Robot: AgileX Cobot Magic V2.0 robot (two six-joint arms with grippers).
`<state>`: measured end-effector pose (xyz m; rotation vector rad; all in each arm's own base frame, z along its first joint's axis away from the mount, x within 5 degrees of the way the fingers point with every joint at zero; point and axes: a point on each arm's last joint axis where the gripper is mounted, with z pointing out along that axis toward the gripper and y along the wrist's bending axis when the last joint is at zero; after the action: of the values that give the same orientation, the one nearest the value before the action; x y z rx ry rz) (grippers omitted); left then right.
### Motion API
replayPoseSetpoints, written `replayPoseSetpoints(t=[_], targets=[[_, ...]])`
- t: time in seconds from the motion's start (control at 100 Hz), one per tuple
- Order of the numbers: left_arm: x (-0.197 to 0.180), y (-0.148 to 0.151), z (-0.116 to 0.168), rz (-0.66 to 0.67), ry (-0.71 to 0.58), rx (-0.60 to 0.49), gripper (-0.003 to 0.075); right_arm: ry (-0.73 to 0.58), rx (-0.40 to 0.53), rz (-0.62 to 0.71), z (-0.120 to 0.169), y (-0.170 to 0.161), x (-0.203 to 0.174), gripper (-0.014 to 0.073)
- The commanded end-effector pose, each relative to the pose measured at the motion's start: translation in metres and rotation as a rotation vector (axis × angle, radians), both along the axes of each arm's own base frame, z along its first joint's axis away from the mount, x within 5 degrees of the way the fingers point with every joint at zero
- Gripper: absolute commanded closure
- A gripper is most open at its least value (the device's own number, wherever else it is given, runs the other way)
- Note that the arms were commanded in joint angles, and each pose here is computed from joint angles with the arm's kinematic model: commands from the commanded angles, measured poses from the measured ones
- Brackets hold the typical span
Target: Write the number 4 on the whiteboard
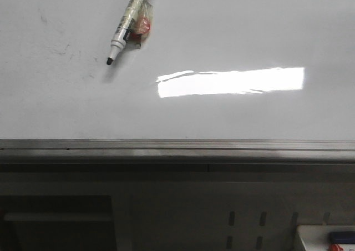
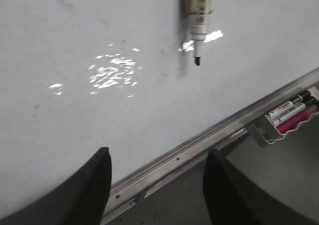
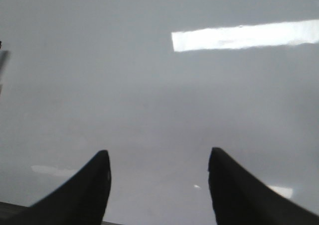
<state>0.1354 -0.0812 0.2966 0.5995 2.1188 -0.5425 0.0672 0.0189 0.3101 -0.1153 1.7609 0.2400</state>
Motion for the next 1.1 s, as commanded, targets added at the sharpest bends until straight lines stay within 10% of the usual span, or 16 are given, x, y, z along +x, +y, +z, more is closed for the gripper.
replayPoseSetpoints(t=[0.0, 0.56, 0.85, 1.09], targets=[[0.017, -0.019, 0.019, -0.019, -0.083, -0.049, 0.036, -0.085, 0.001, 0.006, 0.016, 0.0, 0.002, 0.0202], [0.09, -0.096, 0.014, -0.051, -0.121, -0.035, 0.037, -0.083, 0.002, 0.047, 0.016, 0.003, 0.001, 0.0202], [0.096, -0.1, 0.003, -0.048, -0.095, -0.013, 0.0743, -0.072, 0.0, 0.051, 0.015, 0.003, 0.001, 0.0202], [0.086, -0.099, 0.005, -0.101, -0.046, -0.003, 0.0741, -0.044, -0.006, 0.061, 0.012, 0.004, 0.0, 0.0202]])
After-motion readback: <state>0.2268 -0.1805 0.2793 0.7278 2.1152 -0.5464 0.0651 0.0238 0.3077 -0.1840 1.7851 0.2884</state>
